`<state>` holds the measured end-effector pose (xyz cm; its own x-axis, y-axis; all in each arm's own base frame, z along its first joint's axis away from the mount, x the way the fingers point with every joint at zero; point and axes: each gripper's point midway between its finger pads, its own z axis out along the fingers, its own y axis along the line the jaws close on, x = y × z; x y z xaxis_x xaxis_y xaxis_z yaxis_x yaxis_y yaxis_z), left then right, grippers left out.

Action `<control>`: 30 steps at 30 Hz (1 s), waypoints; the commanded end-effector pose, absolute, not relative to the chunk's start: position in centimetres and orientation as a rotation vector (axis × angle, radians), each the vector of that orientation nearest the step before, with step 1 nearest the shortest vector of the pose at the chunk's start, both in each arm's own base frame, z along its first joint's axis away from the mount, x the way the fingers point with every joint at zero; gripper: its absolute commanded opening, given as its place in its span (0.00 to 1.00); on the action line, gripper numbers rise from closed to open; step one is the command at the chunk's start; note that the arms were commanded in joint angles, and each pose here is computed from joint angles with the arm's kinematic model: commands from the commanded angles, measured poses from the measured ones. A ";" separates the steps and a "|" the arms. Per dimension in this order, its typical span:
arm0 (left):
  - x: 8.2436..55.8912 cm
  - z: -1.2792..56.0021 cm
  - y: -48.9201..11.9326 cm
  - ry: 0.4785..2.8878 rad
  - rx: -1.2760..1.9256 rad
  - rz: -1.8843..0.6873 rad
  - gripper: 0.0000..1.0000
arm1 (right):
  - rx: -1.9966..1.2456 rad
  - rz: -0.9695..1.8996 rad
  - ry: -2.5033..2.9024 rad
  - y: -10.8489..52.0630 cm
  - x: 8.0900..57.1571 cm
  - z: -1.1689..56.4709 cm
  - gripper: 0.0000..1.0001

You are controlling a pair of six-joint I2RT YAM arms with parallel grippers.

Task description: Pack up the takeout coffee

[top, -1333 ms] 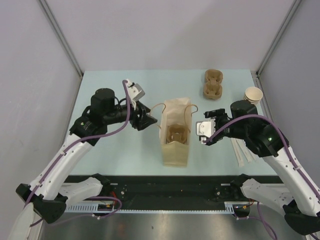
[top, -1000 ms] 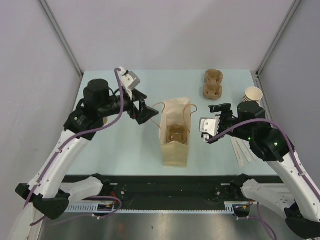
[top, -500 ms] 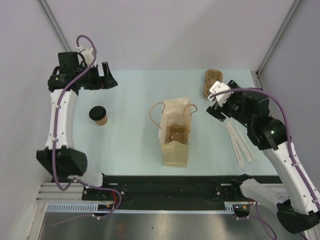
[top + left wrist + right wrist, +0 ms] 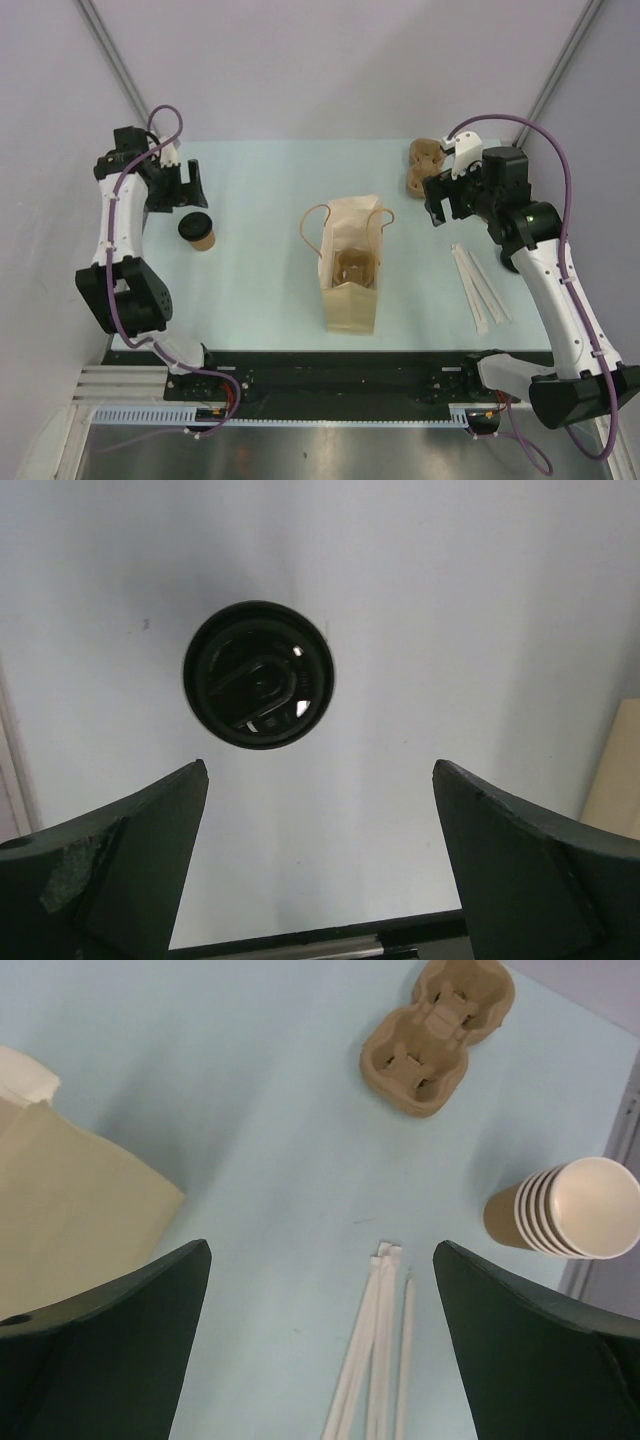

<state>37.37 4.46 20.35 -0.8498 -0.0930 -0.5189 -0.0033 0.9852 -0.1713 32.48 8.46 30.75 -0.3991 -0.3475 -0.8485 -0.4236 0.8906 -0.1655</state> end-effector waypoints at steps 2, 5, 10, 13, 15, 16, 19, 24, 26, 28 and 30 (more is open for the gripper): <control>38.5 19.4 8.3 2.577 -0.138 -0.132 0.99 | -0.435 0.162 2.001 8.9 32.7 32.9 1.00; 38.7 18.5 8.6 2.586 -0.183 -0.131 1.00 | -0.407 0.147 2.002 8.3 33.0 33.0 1.00; 39.4 17.0 8.6 2.590 -0.275 -0.154 1.00 | -0.394 0.181 2.018 8.4 32.9 32.6 0.99; 39.8 15.9 8.8 2.591 -0.356 -0.153 1.00 | -0.396 0.180 2.026 8.4 33.0 32.4 1.00; 39.9 15.5 8.5 2.589 -0.366 -0.172 1.00 | -0.396 0.178 2.030 8.3 32.9 32.3 1.00; 40.1 15.2 8.4 2.583 -0.383 -0.185 1.00 | -0.397 0.178 2.031 8.3 32.9 32.2 1.00; 40.0 14.4 8.5 2.599 -0.398 -0.167 1.00 | -0.398 0.181 2.039 8.3 32.9 32.0 1.00; 39.8 13.3 8.5 2.617 -0.416 -0.166 0.99 | -0.399 0.182 2.041 8.4 33.0 32.0 0.99; 39.8 12.9 8.3 2.623 -0.418 -0.179 1.00 | -0.401 0.186 2.045 8.4 33.1 31.8 1.00; 39.8 12.5 8.2 2.630 -0.423 -0.184 1.00 | -0.399 0.185 2.044 8.4 33.2 31.8 0.99; 39.8 12.3 8.3 2.631 -0.430 -0.187 1.00 | -0.400 0.186 2.045 8.4 33.2 31.8 1.00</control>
<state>39.08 8.39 12.52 -0.8582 -0.3117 -0.4078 -0.2545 0.9484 -0.1893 32.85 8.26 29.98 -0.4747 -0.2323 -0.8489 -0.3651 0.9296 -0.0502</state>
